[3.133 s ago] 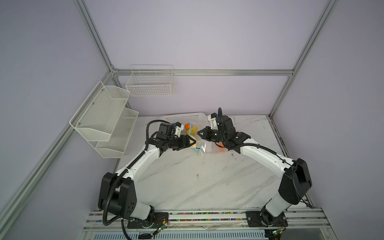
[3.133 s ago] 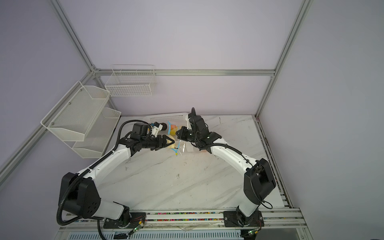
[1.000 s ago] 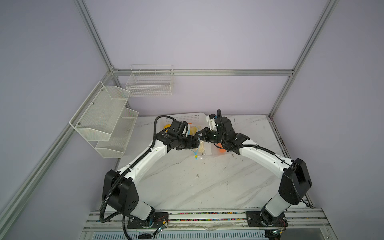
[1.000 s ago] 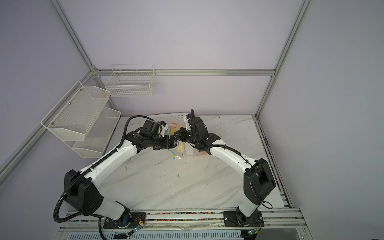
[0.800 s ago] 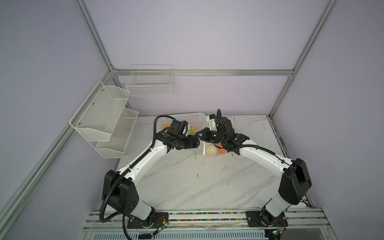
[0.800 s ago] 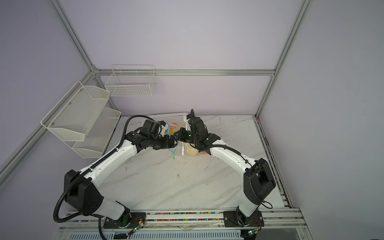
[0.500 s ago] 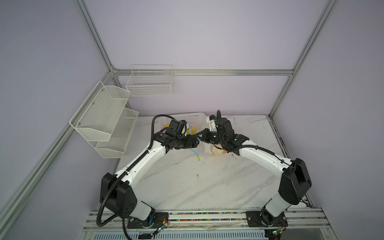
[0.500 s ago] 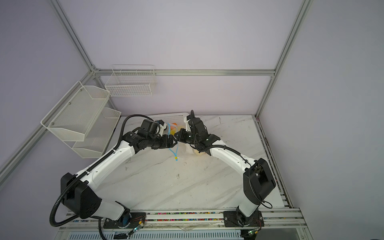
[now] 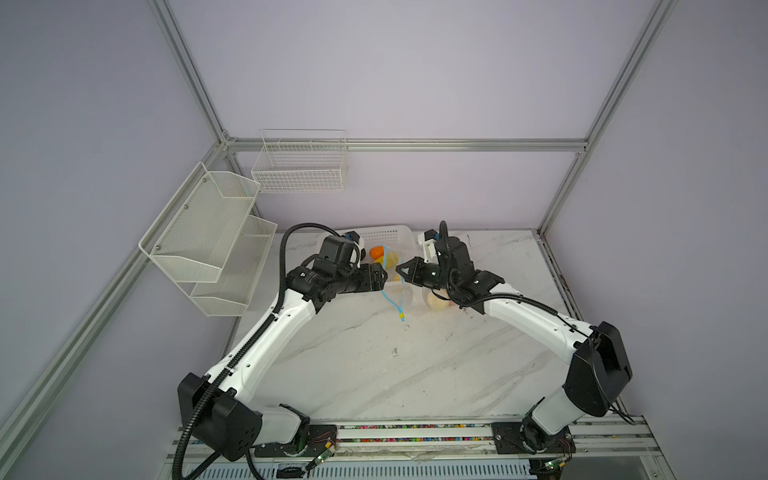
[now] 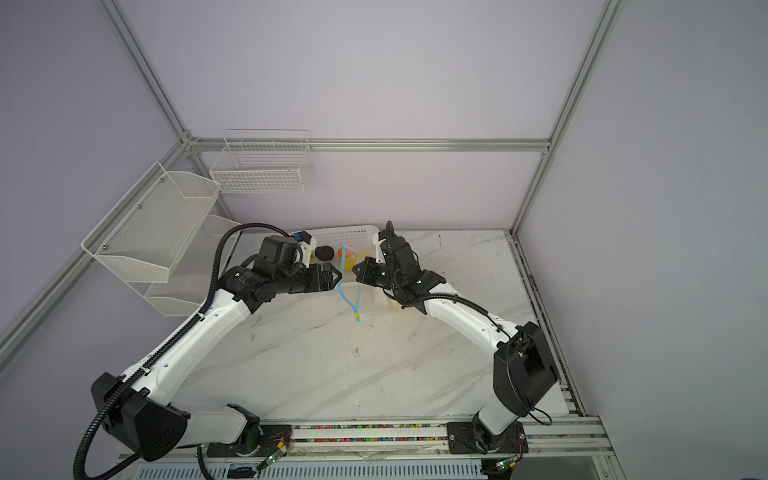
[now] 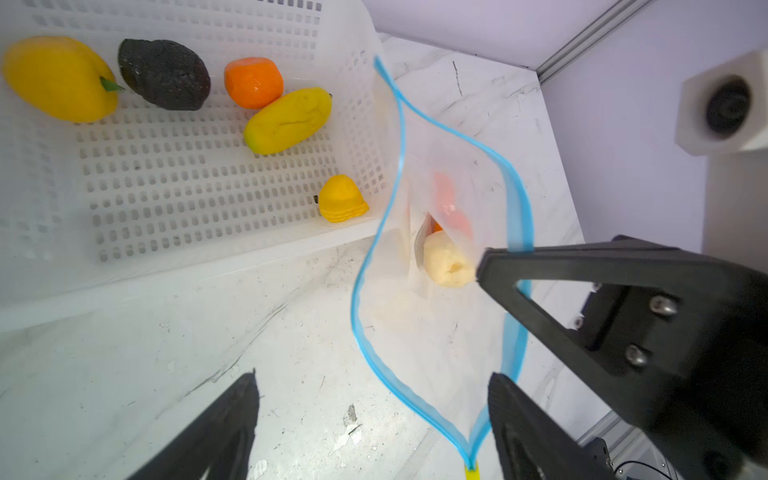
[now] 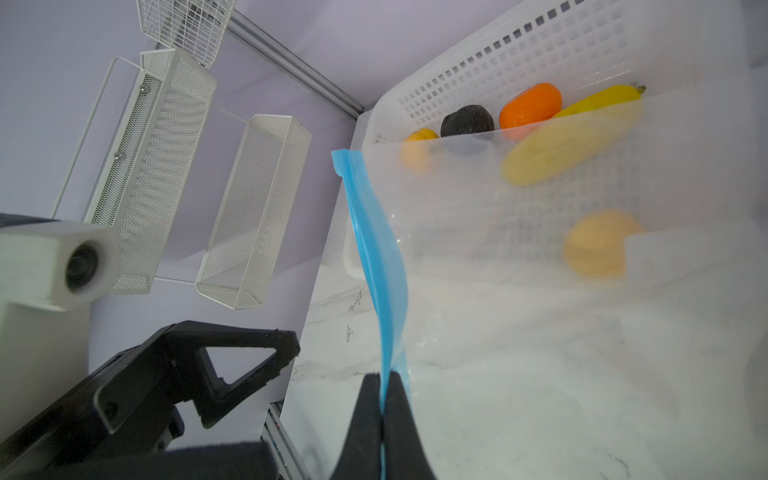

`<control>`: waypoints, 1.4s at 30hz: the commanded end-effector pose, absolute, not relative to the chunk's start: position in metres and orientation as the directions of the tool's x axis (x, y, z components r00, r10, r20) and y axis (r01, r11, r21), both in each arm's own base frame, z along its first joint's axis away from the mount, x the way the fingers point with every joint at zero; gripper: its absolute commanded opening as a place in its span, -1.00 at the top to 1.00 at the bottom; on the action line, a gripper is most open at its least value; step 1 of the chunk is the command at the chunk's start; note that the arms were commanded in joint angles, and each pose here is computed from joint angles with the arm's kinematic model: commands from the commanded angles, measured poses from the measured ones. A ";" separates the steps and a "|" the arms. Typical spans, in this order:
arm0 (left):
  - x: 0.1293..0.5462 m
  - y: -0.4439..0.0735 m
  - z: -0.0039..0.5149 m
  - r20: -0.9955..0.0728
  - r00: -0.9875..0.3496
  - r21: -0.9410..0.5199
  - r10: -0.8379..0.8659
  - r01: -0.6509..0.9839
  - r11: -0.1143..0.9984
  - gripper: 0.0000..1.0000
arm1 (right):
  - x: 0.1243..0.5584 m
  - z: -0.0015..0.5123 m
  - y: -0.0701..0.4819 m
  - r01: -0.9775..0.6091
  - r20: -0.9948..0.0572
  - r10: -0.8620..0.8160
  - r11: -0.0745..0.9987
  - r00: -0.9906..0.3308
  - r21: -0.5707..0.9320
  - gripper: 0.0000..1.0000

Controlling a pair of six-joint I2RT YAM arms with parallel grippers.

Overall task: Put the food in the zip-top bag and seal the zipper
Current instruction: 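Open the left gripper to release the pear inside the bag, then lift the left gripper out of the bag and move over the basket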

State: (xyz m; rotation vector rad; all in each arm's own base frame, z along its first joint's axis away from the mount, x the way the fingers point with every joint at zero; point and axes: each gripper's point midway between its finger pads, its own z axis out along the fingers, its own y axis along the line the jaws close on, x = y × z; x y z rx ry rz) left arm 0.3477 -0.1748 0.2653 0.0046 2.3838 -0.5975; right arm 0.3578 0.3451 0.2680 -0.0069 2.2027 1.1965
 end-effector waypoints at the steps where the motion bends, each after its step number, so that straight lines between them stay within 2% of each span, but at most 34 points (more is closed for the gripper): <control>1: 0.364 -0.155 0.291 -0.658 -0.730 -0.419 -0.183 0.153 0.895 -0.71 | 0.358 0.281 0.330 -0.286 -0.542 0.310 0.595 -0.781 0.752 1.00; 9: 0.386 -0.133 0.267 -0.612 -0.744 -0.477 -0.268 0.077 0.876 -0.68 | 0.361 0.279 0.324 -0.279 -0.540 0.313 0.599 -0.781 0.751 1.00; 19: 0.431 -0.114 0.206 -0.522 -0.808 -0.398 -0.273 -0.053 0.916 -0.67 | 0.362 0.278 0.321 -0.278 -0.542 0.315 0.602 -0.779 0.749 1.00; 22: 0.439 -0.106 0.182 -0.464 -0.835 -0.394 -0.296 -0.105 0.913 -0.67 | 0.363 0.276 0.318 -0.275 -0.542 0.316 0.605 -0.779 0.747 1.00; 28: 0.437 -0.093 0.155 -0.408 -0.854 -0.373 -0.323 -0.167 0.913 -0.67 | 0.365 0.274 0.313 -0.271 -0.544 0.318 0.610 -0.777 0.745 1.00; 42: 0.412 -0.066 0.139 -0.377 -0.856 -0.324 -0.355 -0.237 0.916 -0.68 | 0.368 0.275 0.309 -0.276 -0.545 0.318 0.606 -0.776 0.746 1.00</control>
